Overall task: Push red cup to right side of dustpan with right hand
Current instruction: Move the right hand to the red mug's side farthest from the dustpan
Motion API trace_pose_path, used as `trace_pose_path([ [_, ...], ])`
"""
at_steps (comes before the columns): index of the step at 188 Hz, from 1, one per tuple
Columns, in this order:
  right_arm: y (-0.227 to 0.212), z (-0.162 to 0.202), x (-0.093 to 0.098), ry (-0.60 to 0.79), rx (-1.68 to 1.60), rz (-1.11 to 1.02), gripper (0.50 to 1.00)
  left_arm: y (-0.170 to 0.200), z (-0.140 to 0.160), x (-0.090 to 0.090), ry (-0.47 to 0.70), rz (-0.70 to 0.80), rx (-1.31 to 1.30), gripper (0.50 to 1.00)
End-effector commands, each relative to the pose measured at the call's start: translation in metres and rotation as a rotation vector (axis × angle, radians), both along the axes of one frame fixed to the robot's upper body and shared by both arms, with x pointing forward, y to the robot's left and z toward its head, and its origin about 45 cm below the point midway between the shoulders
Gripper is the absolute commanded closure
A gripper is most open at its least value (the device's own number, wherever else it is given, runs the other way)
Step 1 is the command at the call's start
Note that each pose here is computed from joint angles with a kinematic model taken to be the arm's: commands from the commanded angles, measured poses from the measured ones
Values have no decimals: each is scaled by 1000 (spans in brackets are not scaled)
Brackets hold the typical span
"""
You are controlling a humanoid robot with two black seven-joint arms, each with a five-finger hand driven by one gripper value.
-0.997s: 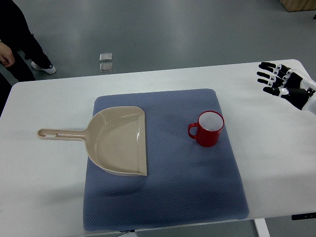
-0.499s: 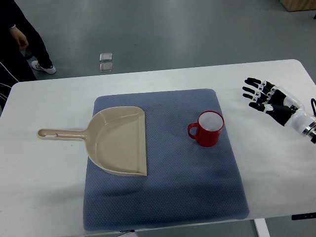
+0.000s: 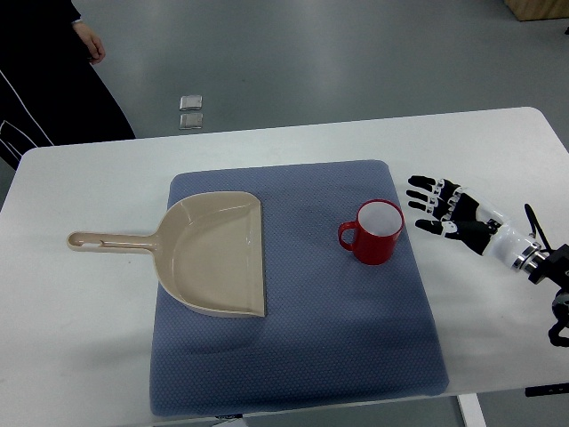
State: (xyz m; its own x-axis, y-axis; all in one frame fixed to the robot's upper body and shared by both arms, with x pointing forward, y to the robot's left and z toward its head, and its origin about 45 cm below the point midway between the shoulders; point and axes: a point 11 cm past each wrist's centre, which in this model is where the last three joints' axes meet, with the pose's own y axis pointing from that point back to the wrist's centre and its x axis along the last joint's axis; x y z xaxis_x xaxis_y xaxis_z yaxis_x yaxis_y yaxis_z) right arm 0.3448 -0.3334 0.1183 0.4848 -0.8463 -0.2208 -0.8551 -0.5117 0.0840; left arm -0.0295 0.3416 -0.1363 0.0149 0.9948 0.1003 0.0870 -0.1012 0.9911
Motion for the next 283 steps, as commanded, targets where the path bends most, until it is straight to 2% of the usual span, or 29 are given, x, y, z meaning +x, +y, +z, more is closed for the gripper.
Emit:
trace_pose_path([
  [1,8,-2,-1,2,11,8,566,0,0,0,0,0,0,500],
  [94,58,-14,-7,-15,-8,95,568,0,0,0,0,0,0,500],
  [188,46,-4,3,-47,-35,57,568,0,0,0,0,0,0,500],
  [283,37,1,0,-37,-22,97,568,0,0,0,0,0,0,500],
])
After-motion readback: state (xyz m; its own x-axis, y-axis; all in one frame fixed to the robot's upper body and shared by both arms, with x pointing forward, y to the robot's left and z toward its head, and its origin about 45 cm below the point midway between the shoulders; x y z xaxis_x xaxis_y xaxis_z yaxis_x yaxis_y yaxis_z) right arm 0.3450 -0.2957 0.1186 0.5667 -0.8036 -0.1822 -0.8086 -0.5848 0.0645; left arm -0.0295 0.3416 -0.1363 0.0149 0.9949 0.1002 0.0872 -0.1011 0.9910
